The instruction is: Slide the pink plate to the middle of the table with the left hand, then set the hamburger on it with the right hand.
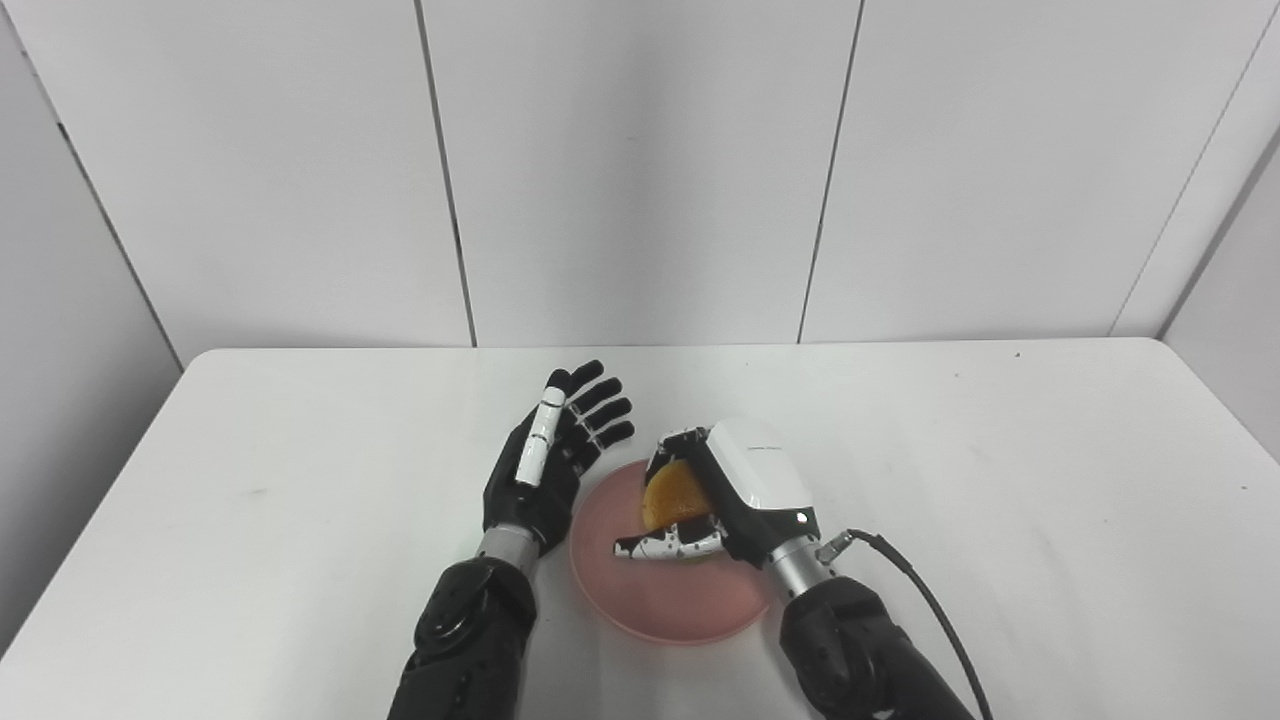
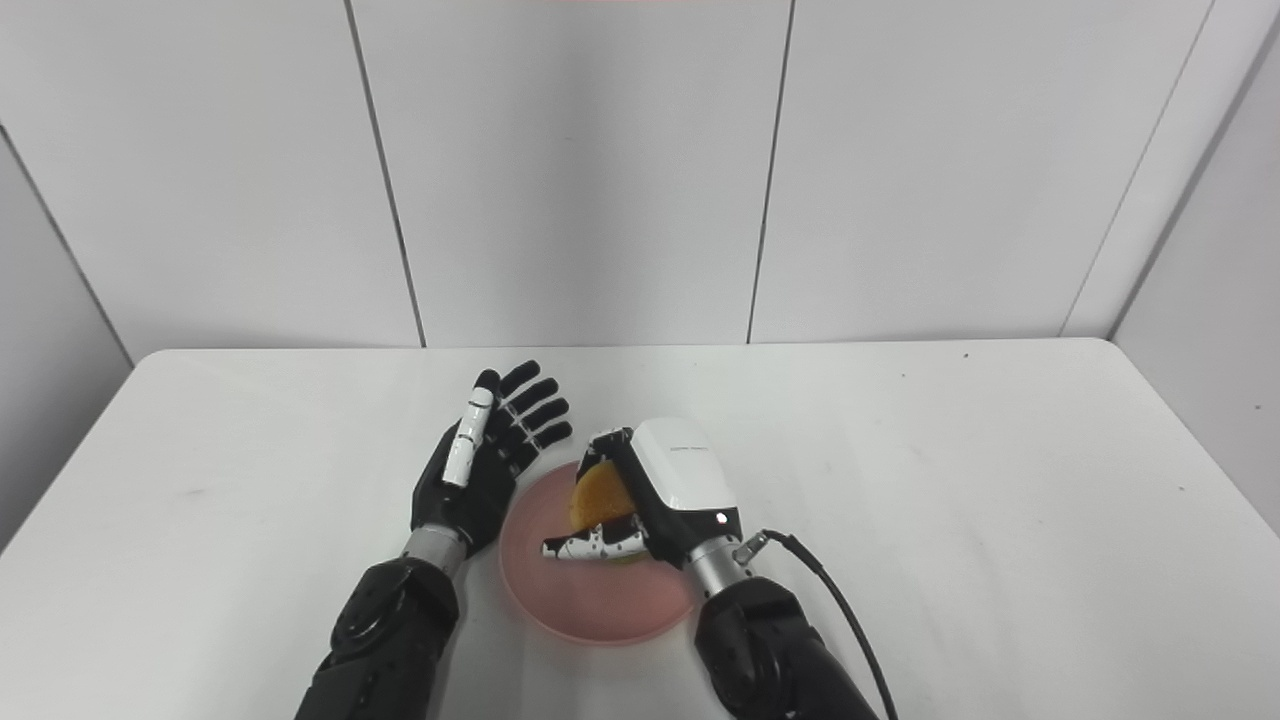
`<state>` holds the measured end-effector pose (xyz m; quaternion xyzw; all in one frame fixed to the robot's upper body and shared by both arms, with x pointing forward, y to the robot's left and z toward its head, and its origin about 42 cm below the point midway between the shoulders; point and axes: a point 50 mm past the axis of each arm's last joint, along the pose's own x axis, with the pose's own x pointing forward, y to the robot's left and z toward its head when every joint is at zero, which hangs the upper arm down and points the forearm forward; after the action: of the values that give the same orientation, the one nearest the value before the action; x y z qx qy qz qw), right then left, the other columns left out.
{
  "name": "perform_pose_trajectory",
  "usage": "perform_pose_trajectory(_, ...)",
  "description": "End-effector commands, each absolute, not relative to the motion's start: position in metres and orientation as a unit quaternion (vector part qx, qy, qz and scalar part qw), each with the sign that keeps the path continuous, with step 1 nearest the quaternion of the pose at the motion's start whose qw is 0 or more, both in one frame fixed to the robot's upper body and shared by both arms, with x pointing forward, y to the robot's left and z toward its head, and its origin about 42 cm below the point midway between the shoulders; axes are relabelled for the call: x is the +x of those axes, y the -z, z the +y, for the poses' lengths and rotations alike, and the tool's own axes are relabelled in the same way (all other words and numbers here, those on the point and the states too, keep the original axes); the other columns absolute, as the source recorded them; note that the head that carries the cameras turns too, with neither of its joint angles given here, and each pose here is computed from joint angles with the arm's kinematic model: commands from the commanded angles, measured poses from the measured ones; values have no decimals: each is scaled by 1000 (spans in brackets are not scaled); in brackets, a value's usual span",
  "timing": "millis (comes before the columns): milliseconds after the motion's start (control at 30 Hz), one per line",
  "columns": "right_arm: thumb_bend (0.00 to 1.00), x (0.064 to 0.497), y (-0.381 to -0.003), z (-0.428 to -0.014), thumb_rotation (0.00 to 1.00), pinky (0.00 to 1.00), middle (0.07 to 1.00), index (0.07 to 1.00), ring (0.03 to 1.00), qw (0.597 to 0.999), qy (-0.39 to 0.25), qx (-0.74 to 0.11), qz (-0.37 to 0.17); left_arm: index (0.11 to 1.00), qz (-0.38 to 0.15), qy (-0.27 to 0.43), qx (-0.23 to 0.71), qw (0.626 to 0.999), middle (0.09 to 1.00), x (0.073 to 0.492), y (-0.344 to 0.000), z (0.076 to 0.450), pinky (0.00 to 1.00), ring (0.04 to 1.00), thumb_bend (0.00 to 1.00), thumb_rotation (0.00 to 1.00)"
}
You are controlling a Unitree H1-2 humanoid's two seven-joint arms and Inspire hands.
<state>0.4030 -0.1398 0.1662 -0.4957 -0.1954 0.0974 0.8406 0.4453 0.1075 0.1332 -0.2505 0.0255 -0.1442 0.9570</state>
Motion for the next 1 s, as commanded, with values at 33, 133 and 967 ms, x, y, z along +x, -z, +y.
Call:
perform_pose_trajectory(33,496,413,-182,-132,295,112,232,285,160,832,-93,-492,-241,673,110,107,-243,958,710,429,-96,115,686,700,700,623)
perform_pose_trajectory(133,493,414,-175,-133,313,119,242,311,168,834,-103,-493,-224,700,110,105,-240,959,725,430,-99,116,684,710,707,628)
perform_pose_trajectory(967,735,372,-236,-154,1000,517,689,667,620,792,-65,-502,-341,720,90,105,-226,964,752,432,-108,124,658,726,724,629)
